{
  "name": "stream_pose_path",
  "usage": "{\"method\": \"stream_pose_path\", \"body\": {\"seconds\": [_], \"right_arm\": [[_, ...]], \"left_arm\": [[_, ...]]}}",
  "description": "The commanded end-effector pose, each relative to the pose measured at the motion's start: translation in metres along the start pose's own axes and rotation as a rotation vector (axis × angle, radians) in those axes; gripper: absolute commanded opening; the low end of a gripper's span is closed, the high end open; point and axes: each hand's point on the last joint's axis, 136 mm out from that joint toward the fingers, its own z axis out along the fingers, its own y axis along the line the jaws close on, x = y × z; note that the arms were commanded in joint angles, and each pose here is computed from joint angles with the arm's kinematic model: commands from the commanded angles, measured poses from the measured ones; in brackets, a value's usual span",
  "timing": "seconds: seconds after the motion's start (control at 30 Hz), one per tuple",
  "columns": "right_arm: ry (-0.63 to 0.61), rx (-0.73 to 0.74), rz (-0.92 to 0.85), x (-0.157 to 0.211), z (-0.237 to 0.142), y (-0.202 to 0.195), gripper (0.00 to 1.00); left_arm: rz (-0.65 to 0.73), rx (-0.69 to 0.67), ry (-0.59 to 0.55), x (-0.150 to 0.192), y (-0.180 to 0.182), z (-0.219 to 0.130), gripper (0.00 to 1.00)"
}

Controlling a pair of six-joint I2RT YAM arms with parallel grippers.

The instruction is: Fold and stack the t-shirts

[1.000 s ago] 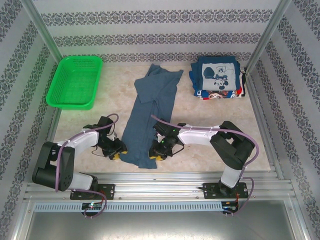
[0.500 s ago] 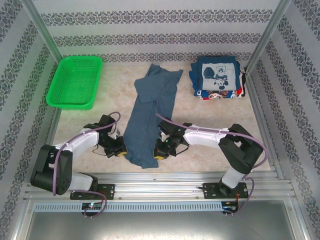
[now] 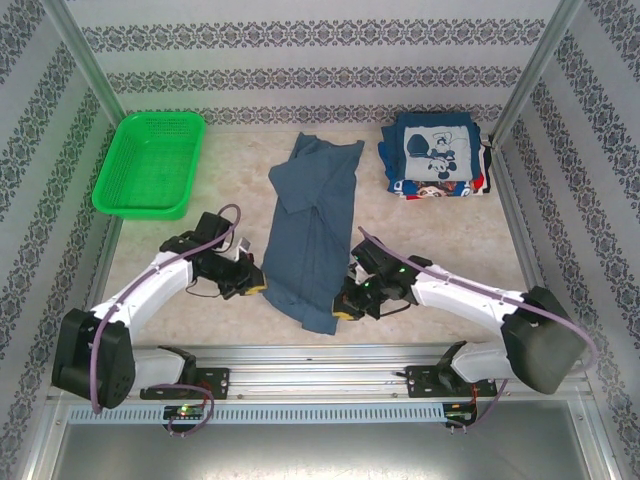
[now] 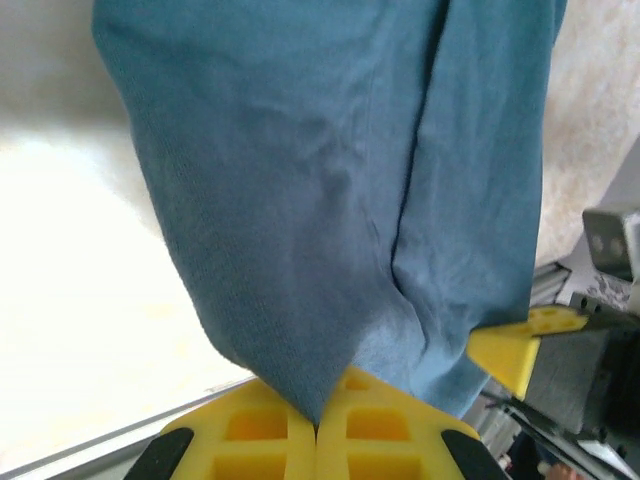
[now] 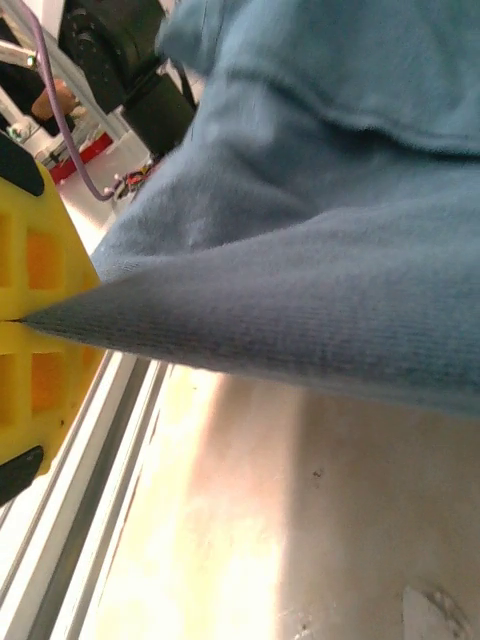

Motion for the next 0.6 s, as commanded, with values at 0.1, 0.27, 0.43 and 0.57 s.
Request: {"method": "stream_pose_path", "body": {"seconds": [0.1, 0.27, 0.43, 0.57], "right_arm": [[-0.048, -0.066, 0.03, -0.019, -0.023, 0.019, 0.0], [-0.09, -0.096, 0.006, -0.051, -0.046, 0.036, 0.0], [-0.131, -0.136, -0.032, -0.09, -0.071, 0.061, 0.0], [-0.148, -0.141, -0.043, -0.125, -0.08, 0.069, 0.01]], "left_arm": [[0.025, 0.057, 0.003, -0.015, -0.034, -0.007, 0.0], [0.073, 0.072, -0.057, -0.059, -0.061, -0.017, 0.0], [0.125, 0.088, -0.127, -0.107, -0.087, -0.035, 0.0], [0.142, 0.111, -0.172, -0.147, -0.098, -0.043, 0.0]]}}
